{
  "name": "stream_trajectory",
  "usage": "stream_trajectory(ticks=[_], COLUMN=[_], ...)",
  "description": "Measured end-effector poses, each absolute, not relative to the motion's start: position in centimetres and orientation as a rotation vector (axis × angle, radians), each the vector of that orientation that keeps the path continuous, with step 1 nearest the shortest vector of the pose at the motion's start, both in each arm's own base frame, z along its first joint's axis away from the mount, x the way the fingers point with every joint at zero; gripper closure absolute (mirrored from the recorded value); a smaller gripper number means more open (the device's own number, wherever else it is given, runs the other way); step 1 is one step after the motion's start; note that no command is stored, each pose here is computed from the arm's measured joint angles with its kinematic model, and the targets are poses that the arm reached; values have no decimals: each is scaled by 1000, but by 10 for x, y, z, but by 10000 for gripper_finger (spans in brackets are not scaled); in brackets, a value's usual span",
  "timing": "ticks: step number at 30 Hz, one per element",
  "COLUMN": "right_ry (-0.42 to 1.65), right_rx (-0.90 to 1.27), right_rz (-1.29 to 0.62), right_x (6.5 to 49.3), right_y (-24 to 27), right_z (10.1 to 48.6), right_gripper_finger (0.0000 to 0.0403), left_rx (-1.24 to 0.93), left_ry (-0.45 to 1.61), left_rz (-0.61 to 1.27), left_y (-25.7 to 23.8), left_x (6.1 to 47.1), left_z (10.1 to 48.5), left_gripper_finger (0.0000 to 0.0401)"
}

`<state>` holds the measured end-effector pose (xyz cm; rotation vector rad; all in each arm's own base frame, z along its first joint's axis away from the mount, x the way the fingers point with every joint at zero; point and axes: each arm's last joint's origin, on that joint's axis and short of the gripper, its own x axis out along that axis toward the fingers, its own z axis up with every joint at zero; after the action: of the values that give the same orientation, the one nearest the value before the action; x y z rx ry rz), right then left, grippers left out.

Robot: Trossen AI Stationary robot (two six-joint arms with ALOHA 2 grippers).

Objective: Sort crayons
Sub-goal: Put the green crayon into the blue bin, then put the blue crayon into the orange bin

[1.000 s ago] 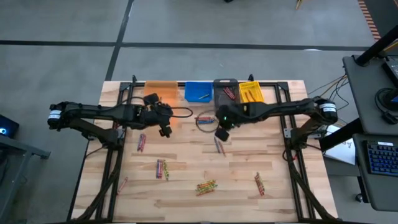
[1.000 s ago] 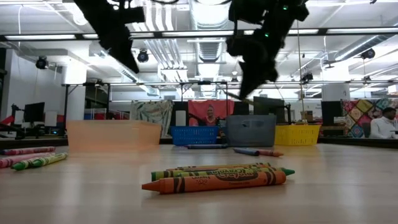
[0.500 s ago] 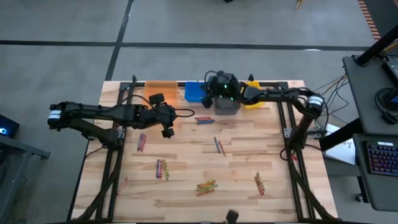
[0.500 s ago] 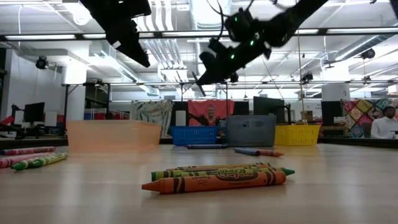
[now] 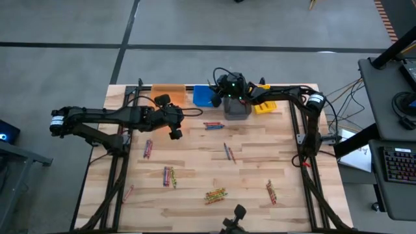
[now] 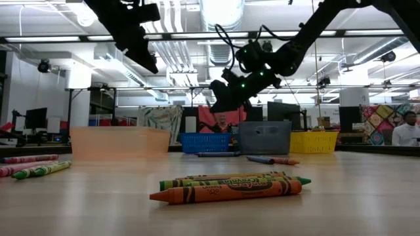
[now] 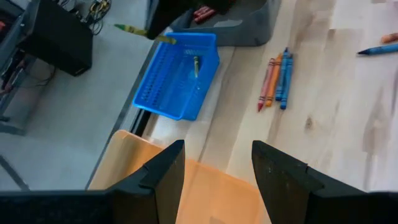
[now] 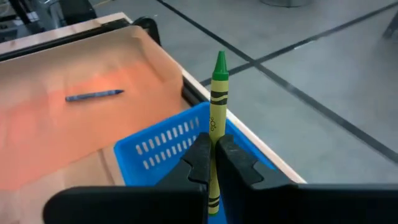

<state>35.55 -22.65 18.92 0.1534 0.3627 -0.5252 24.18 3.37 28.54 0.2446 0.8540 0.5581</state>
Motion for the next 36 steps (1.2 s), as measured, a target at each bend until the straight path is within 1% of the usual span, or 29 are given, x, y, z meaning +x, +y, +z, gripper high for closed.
stream_trajectory(ticks=[5,14,18,21,25,30,36], right_ry=[380,367,346,319,340,410,538], right_rx=[156,173,215,245,261,263,292], right_rz=[-524,-527,-488,-401,-312,-250,-145], right_x=[357,357,356,352,340,321,301], right_y=[-227,-227,-224,-218,-202,-165,-112], right_z=[184,185,192,211,242,278,300], right_gripper_finger=[377,305,287,283,288,298,310], left_rx=[236,247,264,267,252,214,198], left_ry=[860,831,839,847,843,815,777], left_rz=[579,579,572,569,536,459,356], left_y=[39,41,42,42,42,41,40], left_x=[241,246,250,253,259,271,289], left_z=[285,285,282,279,275,270,259], left_gripper_finger=[232,232,232,232,232,232,232])
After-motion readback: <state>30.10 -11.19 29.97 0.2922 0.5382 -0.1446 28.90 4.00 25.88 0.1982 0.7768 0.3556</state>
